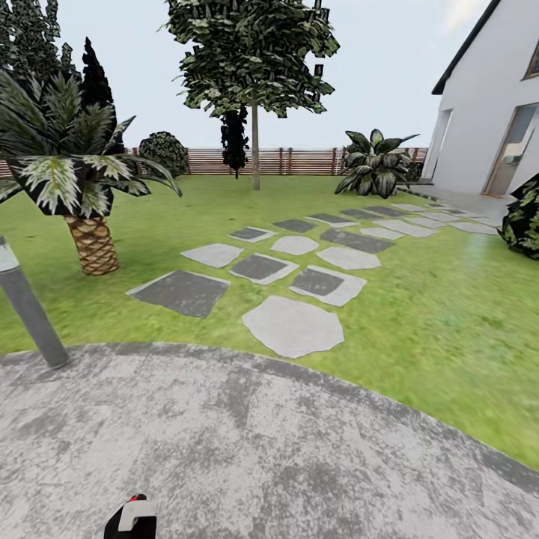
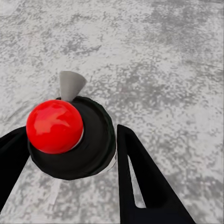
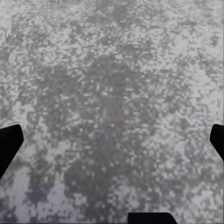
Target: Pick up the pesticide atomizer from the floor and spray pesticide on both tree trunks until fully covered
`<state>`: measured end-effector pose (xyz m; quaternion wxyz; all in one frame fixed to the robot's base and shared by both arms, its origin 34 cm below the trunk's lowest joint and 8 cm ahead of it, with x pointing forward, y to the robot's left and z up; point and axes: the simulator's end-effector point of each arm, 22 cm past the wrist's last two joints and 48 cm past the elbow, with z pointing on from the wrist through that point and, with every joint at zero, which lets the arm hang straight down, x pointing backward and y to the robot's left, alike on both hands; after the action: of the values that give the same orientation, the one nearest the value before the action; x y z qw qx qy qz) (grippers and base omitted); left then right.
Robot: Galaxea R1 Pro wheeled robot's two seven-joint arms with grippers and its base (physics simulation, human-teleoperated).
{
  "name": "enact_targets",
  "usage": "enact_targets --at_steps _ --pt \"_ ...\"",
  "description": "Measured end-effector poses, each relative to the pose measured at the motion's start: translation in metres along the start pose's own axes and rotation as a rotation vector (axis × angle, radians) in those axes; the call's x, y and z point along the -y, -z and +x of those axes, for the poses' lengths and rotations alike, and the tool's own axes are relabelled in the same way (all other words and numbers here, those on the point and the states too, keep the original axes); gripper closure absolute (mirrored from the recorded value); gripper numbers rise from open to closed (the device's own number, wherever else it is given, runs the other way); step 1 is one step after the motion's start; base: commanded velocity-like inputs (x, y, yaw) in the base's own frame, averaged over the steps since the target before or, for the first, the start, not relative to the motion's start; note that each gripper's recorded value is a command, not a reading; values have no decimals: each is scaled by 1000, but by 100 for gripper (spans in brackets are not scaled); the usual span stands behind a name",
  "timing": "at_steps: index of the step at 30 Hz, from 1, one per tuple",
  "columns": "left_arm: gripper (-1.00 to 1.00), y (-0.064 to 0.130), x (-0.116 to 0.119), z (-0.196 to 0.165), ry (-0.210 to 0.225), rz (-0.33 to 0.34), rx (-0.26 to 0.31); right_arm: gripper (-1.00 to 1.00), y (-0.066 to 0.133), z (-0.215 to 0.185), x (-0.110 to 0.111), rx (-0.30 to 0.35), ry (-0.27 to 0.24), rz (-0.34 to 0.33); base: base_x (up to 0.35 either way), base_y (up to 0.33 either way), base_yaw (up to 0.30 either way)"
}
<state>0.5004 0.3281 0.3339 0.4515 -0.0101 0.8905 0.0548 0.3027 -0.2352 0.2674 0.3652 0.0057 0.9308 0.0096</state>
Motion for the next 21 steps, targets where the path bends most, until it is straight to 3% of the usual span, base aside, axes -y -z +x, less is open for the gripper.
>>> enact_targets --at_steps 21 --pt "100 3 0 7 0 0 -10 -100 0 0 0 0 0 0 340 0 0"
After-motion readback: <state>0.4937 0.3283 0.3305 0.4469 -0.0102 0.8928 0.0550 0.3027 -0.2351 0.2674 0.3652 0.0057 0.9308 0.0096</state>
